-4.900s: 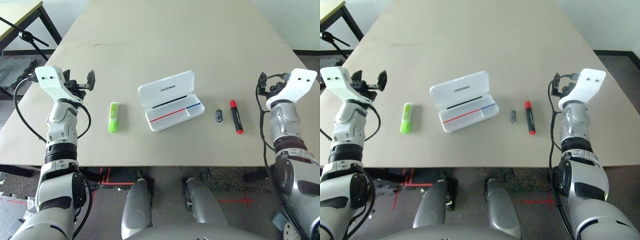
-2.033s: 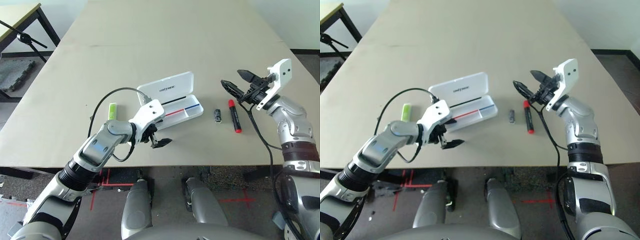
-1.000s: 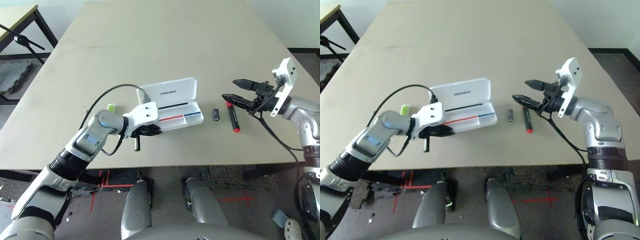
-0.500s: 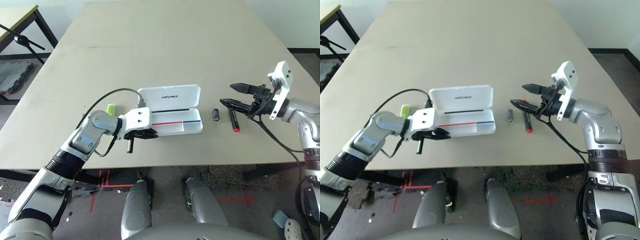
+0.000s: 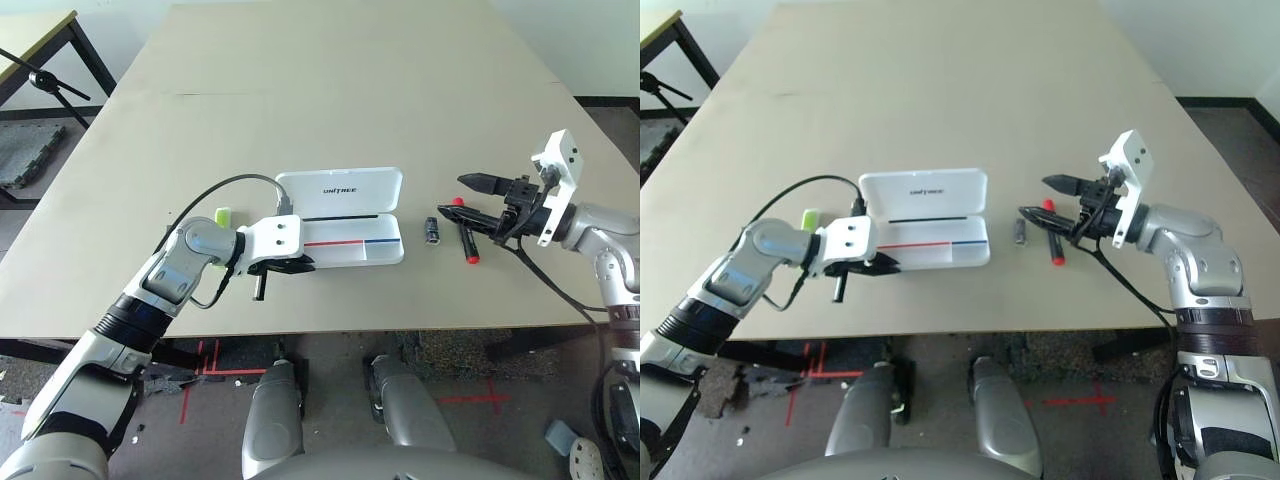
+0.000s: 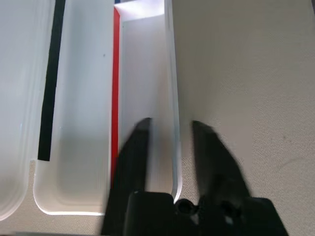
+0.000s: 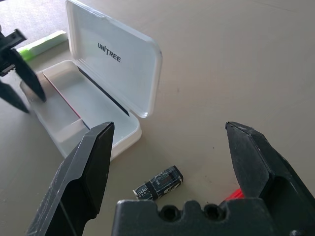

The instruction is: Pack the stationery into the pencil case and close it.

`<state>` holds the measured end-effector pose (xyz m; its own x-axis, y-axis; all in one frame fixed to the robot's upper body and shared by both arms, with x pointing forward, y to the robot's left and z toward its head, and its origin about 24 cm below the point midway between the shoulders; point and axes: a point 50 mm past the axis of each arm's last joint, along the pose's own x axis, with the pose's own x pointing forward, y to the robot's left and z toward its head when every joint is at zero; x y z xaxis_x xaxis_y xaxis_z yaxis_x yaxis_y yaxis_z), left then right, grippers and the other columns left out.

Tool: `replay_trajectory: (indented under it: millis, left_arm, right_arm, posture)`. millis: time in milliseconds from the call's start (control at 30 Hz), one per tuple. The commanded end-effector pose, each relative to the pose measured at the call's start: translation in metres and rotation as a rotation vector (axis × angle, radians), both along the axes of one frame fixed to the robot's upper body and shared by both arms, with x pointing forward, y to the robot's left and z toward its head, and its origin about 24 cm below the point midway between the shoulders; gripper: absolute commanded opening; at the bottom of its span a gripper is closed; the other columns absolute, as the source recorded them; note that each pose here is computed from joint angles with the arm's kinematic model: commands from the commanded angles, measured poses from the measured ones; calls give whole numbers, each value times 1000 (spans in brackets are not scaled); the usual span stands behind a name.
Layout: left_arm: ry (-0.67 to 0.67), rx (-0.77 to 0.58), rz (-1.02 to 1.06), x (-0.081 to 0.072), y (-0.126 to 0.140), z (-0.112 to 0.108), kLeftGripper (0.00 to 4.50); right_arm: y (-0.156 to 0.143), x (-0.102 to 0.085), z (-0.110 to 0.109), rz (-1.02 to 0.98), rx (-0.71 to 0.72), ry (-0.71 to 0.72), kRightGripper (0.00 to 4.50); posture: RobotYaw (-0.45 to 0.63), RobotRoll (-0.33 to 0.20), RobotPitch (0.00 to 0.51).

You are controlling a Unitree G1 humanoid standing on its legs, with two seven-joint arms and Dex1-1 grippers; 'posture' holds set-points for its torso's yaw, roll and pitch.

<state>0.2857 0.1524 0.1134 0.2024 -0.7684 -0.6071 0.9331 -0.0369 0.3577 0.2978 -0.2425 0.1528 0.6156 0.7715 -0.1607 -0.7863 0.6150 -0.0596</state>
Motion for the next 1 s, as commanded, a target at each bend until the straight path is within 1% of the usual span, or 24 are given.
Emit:
replay_trajectory:
  millis: [33, 67, 100, 133, 167, 233, 367, 433, 533, 633, 733, 833, 900, 1000]
  left_arm:
    - [-7, -10, 10, -4, 3, 4, 3173]
    - [-11, -15, 9, -5, 3, 6, 3496]
    - [-12, -42, 11, -7, 3, 11, 3925]
    - [-12, -68, 14, -10, 4, 15, 4233]
    - [-10, -100, 17, -13, 5, 21, 4442]
    - [-5, -143, 19, -18, 7, 30, 4442]
    - [-28, -258, 62, -25, 19, 55, 4442]
    - [-43, -280, 79, -27, 24, 61, 4442]
    - [-59, -312, 110, -30, 32, 70, 4442]
    - [-62, -327, 128, -31, 35, 73, 4442]
    - [-63, -326, 135, -30, 35, 72, 4442]
    - [-59, -326, 134, -31, 34, 69, 4442]
    - [-57, -326, 132, -31, 32, 68, 4442]
    - [-57, -321, 128, -29, 31, 66, 4442]
  right_arm:
    - [3, 0, 2, 15, -3, -1, 4500]
    - [3, 0, 2, 15, -3, -1, 4500]
    - [2, -1, 2, 14, -4, -1, 4500]
    - [2, -1, 2, 14, -4, -1, 4500]
    - [1, -1, 2, 13, -3, -1, 4500]
    - [1, -2, 2, 12, 2, -3, 4500]
    - [3, -6, 3, -4, 42, -15, 4500]
    - [3, -7, 3, -24, 58, -18, 4500]
    - [-2, -3, 5, -169, 91, -22, 4500]
    - [-4, -1, 6, -268, 109, -3, 4500]
    - [-6, 6, 7, -408, 131, -1, 4500]
    - [-4, 8, 8, -490, 205, 21, 4500]
    - [-5, 7, 4, -533, 231, 65, 4500]
    - [-10, 5, -8, -601, 191, 131, 4500]
  posture:
    - [-79, 0, 141]
    - [-79, 0, 141]
    - [-80, 0, 141]
    - [-81, 0, 140]
    - [-82, 0, 140]
    - [-82, 0, 140]
    - [-84, 0, 141]
    - [-85, 0, 142]
    - [-89, 0, 150]
    - [-90, 0, 156]
    - [-94, 0, 160]
    - [-98, 0, 161]
    - [-99, 0, 160]
    - [-100, 0, 156]
